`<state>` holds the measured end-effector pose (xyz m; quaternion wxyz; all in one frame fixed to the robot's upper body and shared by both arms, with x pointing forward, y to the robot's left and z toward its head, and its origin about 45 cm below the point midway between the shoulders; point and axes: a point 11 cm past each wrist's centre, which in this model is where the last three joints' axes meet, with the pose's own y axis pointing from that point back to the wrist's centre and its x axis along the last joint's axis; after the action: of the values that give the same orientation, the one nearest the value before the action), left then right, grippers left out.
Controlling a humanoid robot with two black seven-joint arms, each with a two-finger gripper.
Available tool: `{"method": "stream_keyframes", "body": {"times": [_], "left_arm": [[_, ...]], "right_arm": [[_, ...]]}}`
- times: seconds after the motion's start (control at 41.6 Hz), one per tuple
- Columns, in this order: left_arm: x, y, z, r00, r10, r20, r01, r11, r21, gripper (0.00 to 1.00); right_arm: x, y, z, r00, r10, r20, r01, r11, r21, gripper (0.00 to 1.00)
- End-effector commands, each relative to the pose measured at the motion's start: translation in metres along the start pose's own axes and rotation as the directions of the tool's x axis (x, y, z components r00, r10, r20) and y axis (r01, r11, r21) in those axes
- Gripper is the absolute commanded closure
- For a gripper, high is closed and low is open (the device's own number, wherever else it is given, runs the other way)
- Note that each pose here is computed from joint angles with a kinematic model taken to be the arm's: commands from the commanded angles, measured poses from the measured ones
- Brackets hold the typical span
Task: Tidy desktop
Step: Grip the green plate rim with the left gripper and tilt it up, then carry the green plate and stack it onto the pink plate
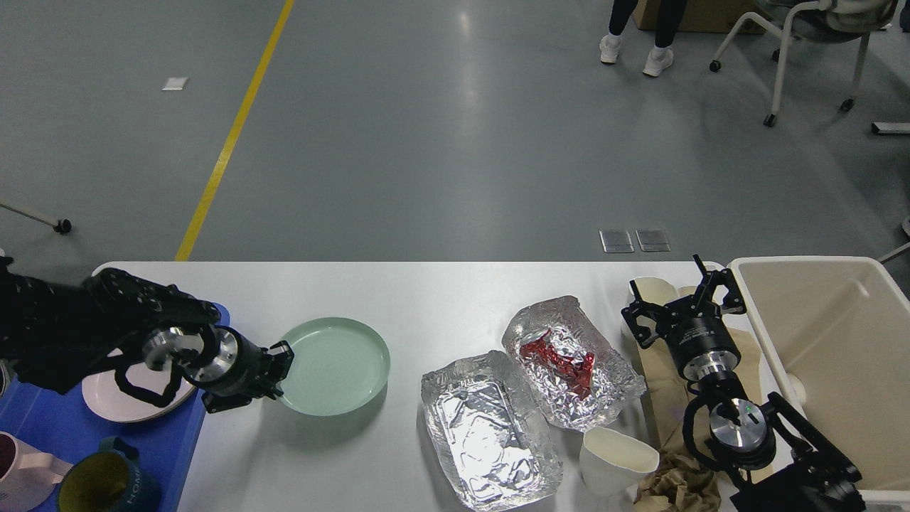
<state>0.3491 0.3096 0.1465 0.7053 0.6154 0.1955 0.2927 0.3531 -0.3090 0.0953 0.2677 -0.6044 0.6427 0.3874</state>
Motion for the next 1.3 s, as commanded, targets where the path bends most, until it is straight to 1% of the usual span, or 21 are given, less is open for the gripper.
{"method": "stream_keyframes", "body": {"times": [0.0, 0.024, 0.12, 0.144, 0.288, 0.361, 0.433, 0.577, 0.673, 0.745, 0.841, 0.913, 0.937, 0.985, 1.009, 1.058, 1.178, 1.226, 1.274], "left_arm": [[0.006, 0.046, 0.016, 0.998, 0.007, 0.067, -0.007, 1.000, -0.007, 1.00], [0.007, 0.064, 0.022, 0.996, 0.008, 0.084, -0.006, 1.000, -0.020, 1.00], [0.006, 0.101, 0.030, 0.994, 0.010, 0.109, -0.005, 0.999, -0.047, 1.00], [0.005, 0.118, 0.035, 0.993, 0.016, 0.120, -0.008, 0.998, -0.065, 1.00], [-0.001, 0.168, 0.042, 0.987, 0.027, 0.157, -0.011, 0.995, -0.102, 1.00], [-0.006, 0.200, 0.046, 0.980, 0.029, 0.197, -0.006, 0.993, -0.117, 1.00], [-0.011, 0.214, 0.050, 0.976, 0.011, 0.218, 0.022, 0.989, -0.148, 1.00], [-0.011, 0.213, 0.050, 0.975, 0.007, 0.220, 0.026, 0.989, -0.148, 1.00], [-0.006, 0.211, 0.042, 0.980, 0.011, 0.198, 0.016, 0.991, -0.134, 1.00], [0.004, 0.211, 0.036, 0.985, 0.028, 0.173, -0.004, 0.991, -0.137, 1.00], [0.027, 0.203, 0.018, 0.994, 0.049, 0.102, -0.034, 0.989, -0.143, 1.00], [0.049, 0.197, 0.001, 0.997, 0.071, 0.033, -0.066, 0.986, -0.150, 1.00], [0.065, 0.188, -0.014, 0.996, 0.085, -0.013, -0.086, 0.986, -0.143, 1.00], [0.080, 0.179, -0.030, 0.993, 0.103, -0.057, -0.110, 0.986, -0.128, 1.00], [0.096, 0.172, -0.046, 0.987, 0.132, -0.092, -0.142, 0.984, -0.109, 1.00], [0.110, 0.166, -0.060, 0.979, 0.162, -0.122, -0.173, 0.981, -0.091, 1.00], [0.131, 0.137, -0.097, 0.962, 0.187, -0.197, -0.202, 0.978, -0.059, 1.00], [0.136, 0.117, -0.114, 0.955, 0.192, -0.226, -0.206, 0.978, -0.040, 1.00], [0.140, 0.107, -0.122, 0.950, 0.202, -0.240, -0.214, 0.977, -0.025, 1.00]], "right_arm": [[0.000, 0.000, 0.000, 1.000, 0.000, 0.000, 0.000, 1.000, 0.000, 0.00], [0.001, 0.000, 0.000, 1.000, 0.002, -0.001, -0.002, 1.000, 0.001, 0.00], [0.000, 0.000, 0.000, 1.000, -0.001, -0.001, 0.001, 1.000, -0.001, 0.00], [0.001, 0.000, -0.001, 1.000, 0.002, -0.001, -0.002, 1.000, 0.001, 0.00], [0.000, 0.000, 0.000, 1.000, 0.000, -0.002, 0.000, 1.000, -0.001, 0.00], [0.000, 0.000, -0.001, 1.000, 0.001, -0.001, -0.001, 1.000, 0.001, 0.00], [0.000, 0.000, 0.000, 1.000, 0.000, -0.002, 0.000, 1.000, -0.001, 0.00], [0.000, 0.000, 0.000, 1.000, 0.000, 0.000, 0.000, 1.000, 0.000, 0.00], [0.000, 0.000, 0.000, 1.000, -0.001, -0.001, 0.001, 1.000, -0.001, 0.00], [0.000, 0.000, 0.000, 1.000, -0.001, -0.001, 0.001, 1.000, -0.001, 0.00], [0.000, 0.000, -0.001, 1.000, 0.001, -0.001, -0.001, 1.000, 0.001, 0.00], [0.000, 0.000, 0.000, 1.000, 0.000, -0.002, 0.000, 1.000, -0.001, 0.00], [0.000, 0.000, -0.001, 1.000, -0.001, -0.001, 0.001, 1.000, 0.001, 0.00], [0.000, 0.000, 0.000, 1.000, -0.001, -0.001, 0.001, 1.000, -0.001, 0.00], [0.000, 0.000, -0.001, 1.000, -0.001, -0.001, 0.001, 1.000, 0.001, 0.00], [0.000, 0.000, -0.001, 1.000, -0.001, -0.001, 0.001, 1.000, 0.001, 0.00], [0.000, 0.000, -0.001, 1.000, 0.001, -0.001, -0.001, 1.000, 0.001, 0.00], [0.000, 0.000, -0.001, 1.000, -0.001, -0.001, 0.001, 1.000, 0.001, 0.00], [0.000, 0.000, -0.001, 1.000, -0.001, -0.001, 0.001, 1.000, 0.001, 0.00]]}}
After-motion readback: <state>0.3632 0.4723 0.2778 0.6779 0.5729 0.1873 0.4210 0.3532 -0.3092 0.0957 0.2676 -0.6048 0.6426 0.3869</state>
